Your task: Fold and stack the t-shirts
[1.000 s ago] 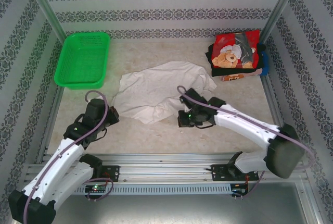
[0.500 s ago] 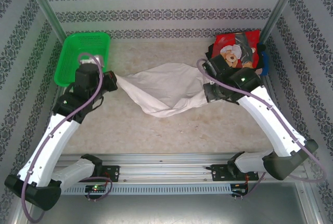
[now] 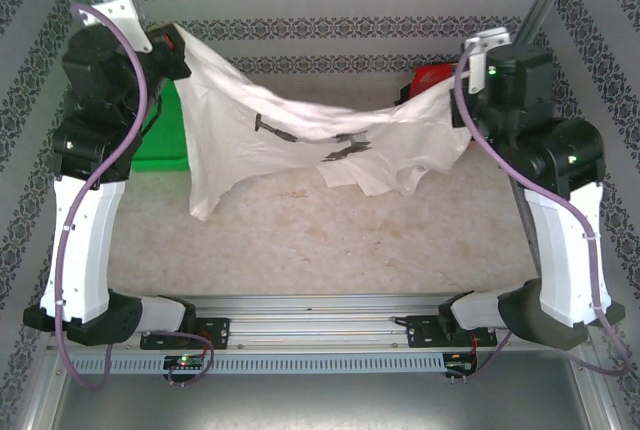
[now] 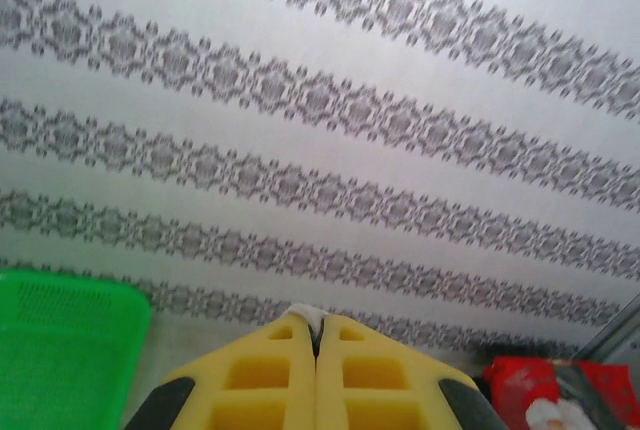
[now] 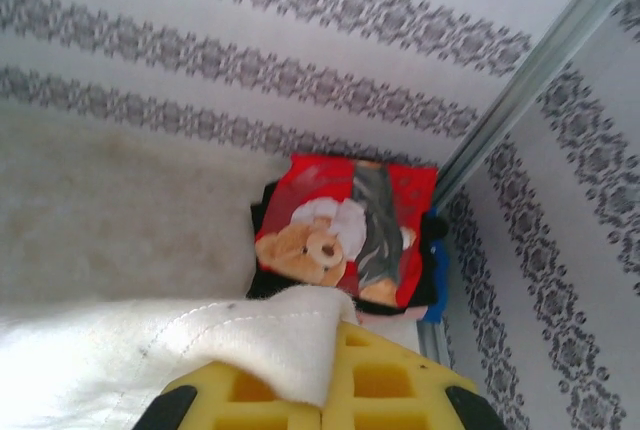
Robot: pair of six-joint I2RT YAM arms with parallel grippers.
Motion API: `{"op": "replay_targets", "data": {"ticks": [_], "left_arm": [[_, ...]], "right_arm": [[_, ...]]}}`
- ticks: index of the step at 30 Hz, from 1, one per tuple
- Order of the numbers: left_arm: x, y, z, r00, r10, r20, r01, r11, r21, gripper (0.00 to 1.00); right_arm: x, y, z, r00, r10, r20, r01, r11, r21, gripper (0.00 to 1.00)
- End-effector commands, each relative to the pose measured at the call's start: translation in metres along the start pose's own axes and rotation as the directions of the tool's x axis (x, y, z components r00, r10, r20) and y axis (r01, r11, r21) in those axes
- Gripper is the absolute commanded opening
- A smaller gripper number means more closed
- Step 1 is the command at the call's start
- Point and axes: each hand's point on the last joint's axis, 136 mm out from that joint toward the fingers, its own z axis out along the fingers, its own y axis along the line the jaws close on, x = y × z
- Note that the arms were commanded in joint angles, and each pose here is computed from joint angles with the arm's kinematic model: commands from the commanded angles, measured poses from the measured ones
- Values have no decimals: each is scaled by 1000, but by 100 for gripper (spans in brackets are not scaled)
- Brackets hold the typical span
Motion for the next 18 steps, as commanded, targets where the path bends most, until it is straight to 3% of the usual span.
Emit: {"op": "replay_targets", "data": {"ticks": [1, 7, 12, 18], "left_arm": [[-34, -11, -4, 996, 29, 83, -32, 999, 37, 0], [-78, -27, -16, 980, 24, 199, -43, 995, 90, 0], [-95, -34, -13, 968, 6, 249, -37, 992, 119, 0], [-98, -34, 19, 964, -66, 256, 23, 986, 165, 0]], "right_arm": [[-43, -11, -38, 977, 50, 207, -39, 998, -59, 0], [-60, -12, -76, 944, 132, 303, -86, 983, -163, 0], [-91, -19, -106, 875, 233, 423, -145, 962, -231, 0], [-105, -3, -81, 892, 208, 402, -108, 960, -257, 0]]}}
